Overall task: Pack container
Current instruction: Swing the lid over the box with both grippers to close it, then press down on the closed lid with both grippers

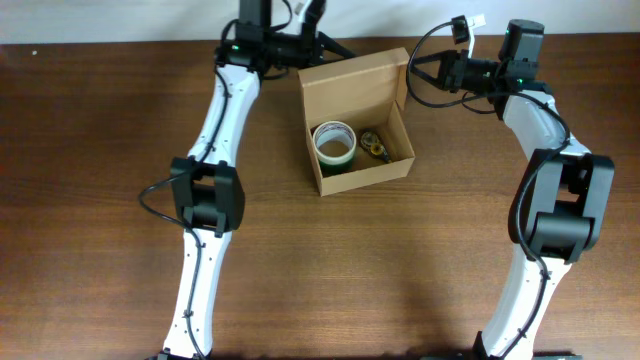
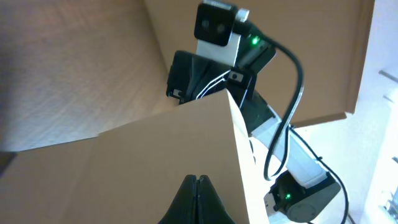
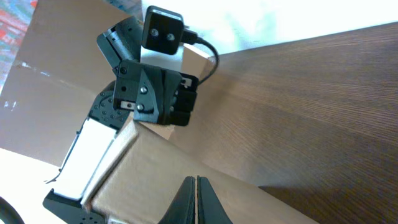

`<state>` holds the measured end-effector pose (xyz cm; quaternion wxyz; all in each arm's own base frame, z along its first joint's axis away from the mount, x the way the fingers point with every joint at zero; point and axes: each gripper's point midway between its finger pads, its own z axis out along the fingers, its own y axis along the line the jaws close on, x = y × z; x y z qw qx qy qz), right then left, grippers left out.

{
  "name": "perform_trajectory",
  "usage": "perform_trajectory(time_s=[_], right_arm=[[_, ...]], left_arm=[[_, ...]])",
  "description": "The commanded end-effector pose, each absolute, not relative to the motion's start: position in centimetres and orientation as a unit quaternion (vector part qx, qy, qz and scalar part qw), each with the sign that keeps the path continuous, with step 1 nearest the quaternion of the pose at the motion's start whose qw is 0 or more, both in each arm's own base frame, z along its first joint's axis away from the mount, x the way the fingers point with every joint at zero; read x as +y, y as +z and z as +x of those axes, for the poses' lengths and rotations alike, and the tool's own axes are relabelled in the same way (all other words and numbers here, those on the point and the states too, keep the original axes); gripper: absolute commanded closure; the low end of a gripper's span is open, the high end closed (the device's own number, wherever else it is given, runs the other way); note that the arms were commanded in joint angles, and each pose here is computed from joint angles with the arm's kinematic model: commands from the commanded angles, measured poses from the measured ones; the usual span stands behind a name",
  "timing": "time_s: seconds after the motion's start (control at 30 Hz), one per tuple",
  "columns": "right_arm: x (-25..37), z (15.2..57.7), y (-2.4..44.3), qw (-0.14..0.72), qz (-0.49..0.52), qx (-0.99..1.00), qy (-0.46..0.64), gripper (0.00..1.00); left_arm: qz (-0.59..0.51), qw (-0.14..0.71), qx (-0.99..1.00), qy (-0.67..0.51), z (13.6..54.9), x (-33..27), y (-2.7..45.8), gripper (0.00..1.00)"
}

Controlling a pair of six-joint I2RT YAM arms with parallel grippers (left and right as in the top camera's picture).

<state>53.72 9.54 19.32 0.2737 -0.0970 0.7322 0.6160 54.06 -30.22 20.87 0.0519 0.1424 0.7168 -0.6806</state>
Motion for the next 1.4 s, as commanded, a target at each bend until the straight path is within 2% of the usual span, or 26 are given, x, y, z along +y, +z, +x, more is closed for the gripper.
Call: perform_trajectory(time_s=[0.0,0.17,0.33,0.53,0.93,1.13,1.23,1.37], right_arm=[[9.9,52.6,23.6,0.294,-0.141,0.713,0.621,0.96],[9.9,52.4,24.4,0.297,-0.145,0.711,0.621,0.96],[9.9,52.2,24.9,0.3,-0.148,0.71,0.62,0.96],[10.0,52.3,25.0,0.3,-0.146,0.711,0.62,0.96],[10.4,51.7,24.1,0.271,-0.125,0.719,0.628,0.96],[11.1,50.1,20.8,0.227,-0.089,0.752,0.612,0.96],[11.4,48.3,17.3,0.186,-0.063,0.81,0.553,0.96],[12.0,44.9,14.7,0.134,-0.087,0.866,0.473,0.96]], left_arm=[[0.166,0.075,0.711,-0.679,53.4,-30.8,23.7,0.98],[0.161,0.093,0.718,-0.67,53.6,-30.8,24.7,0.98],[0.138,0.101,0.758,-0.63,53.3,-30.3,22.7,0.98],[0.142,0.094,0.823,-0.541,50.8,-28.4,19.8,0.98],[0.175,0.074,0.854,-0.485,46.9,-28.1,20.6,0.98],[0.172,0.076,0.868,-0.459,46.9,-27.6,20.1,0.98],[0.168,0.077,0.878,-0.441,47.1,-27.2,19.5,0.98],[0.164,0.076,0.891,-0.416,47.2,-26.6,18.7,0.98]])
